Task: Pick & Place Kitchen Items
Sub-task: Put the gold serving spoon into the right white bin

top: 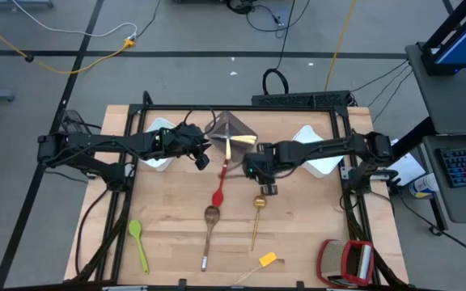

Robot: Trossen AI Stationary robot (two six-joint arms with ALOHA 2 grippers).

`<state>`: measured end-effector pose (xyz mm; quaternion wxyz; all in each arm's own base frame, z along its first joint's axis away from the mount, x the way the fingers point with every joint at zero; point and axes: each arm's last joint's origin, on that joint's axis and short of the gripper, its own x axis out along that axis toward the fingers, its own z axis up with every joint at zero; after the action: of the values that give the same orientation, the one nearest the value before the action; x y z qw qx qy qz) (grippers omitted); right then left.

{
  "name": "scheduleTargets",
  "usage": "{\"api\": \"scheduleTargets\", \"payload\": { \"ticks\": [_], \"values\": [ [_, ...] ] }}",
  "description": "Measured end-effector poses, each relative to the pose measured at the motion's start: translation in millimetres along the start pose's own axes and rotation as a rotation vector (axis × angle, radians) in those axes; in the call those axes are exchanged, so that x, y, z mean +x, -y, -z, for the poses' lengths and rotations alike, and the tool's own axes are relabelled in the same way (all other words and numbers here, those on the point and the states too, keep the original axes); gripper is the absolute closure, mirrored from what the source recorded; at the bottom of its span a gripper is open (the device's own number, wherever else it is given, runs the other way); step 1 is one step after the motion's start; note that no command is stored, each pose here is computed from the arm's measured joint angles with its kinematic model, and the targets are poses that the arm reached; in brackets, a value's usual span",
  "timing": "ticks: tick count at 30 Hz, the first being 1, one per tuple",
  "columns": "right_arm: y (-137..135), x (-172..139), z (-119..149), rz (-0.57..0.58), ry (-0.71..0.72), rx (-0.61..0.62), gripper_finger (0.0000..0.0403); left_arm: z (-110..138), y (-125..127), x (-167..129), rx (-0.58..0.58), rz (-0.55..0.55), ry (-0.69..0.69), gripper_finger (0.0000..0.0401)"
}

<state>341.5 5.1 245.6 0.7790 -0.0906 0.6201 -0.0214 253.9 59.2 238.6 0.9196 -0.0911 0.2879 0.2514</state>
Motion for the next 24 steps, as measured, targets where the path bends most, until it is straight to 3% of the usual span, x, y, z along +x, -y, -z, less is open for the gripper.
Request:
{"api": "scheduleTargets", "payload": {
  "ticks": [16,24],
  "values": [
    [-79.7,-19.0,8.0,-0.072,-0.002,-0.232,0.0270,2.9,-0.7,-0.2,-0.012,-0.007,-0.031,0.0316],
    [-93.9,-42.9,15.9,-0.098,0.073,-0.144,0.0298,7.4,-1.9,-0.4,-0.015,-0.022,-0.075,0.0316]
  ]
}}
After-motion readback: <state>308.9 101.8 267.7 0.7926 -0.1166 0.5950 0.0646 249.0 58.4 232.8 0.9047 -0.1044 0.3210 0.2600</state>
